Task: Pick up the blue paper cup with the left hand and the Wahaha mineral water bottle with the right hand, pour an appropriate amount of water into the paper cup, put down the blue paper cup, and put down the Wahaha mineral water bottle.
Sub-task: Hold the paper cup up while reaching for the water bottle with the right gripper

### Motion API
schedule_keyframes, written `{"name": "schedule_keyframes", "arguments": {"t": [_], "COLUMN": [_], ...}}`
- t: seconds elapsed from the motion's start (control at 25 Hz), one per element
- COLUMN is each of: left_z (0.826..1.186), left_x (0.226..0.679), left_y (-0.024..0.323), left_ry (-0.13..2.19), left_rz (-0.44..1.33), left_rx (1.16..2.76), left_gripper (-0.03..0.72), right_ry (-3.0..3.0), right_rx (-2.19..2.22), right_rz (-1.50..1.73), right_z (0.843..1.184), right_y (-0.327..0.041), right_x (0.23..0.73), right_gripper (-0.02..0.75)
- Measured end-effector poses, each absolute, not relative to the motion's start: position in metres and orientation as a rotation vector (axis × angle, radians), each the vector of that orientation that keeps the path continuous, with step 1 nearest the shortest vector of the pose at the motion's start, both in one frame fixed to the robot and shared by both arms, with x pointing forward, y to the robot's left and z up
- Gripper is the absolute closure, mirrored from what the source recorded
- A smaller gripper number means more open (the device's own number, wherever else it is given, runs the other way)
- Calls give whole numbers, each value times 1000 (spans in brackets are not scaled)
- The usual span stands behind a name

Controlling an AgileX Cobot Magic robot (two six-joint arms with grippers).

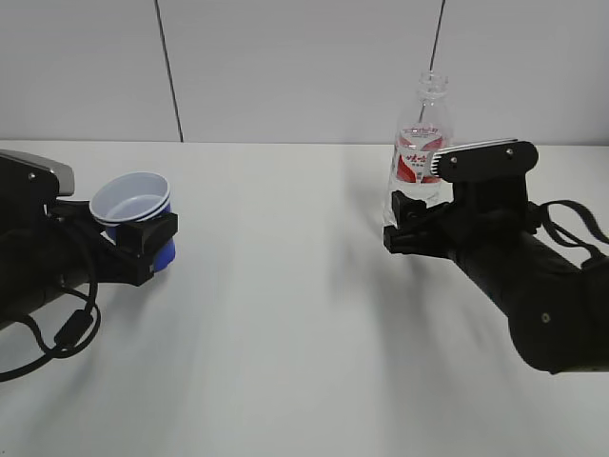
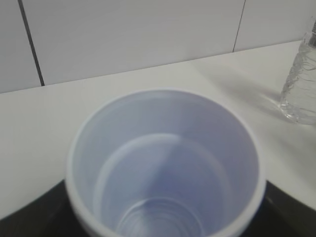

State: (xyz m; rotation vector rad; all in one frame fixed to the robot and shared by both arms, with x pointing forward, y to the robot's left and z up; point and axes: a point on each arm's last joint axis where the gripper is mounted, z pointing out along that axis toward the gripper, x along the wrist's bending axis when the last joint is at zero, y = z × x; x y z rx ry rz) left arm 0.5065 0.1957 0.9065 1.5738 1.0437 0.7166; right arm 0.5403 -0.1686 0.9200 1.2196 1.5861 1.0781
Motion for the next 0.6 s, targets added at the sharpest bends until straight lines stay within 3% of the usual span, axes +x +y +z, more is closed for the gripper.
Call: {"name": "schedule_keyframes", "arguments": {"t": [0.6], "left_z": [907], "left_x": [506], "left_y": [196], "left_ry": [1042], "left_rz": [716], "left_rx": [1575], "left_gripper": [137], "right_ry": [1476], "right_rx": [1211], "right_rz": [1089], "right_z": [914], "right_y": [-166], "right_x": [555], "right_gripper": [130]}}
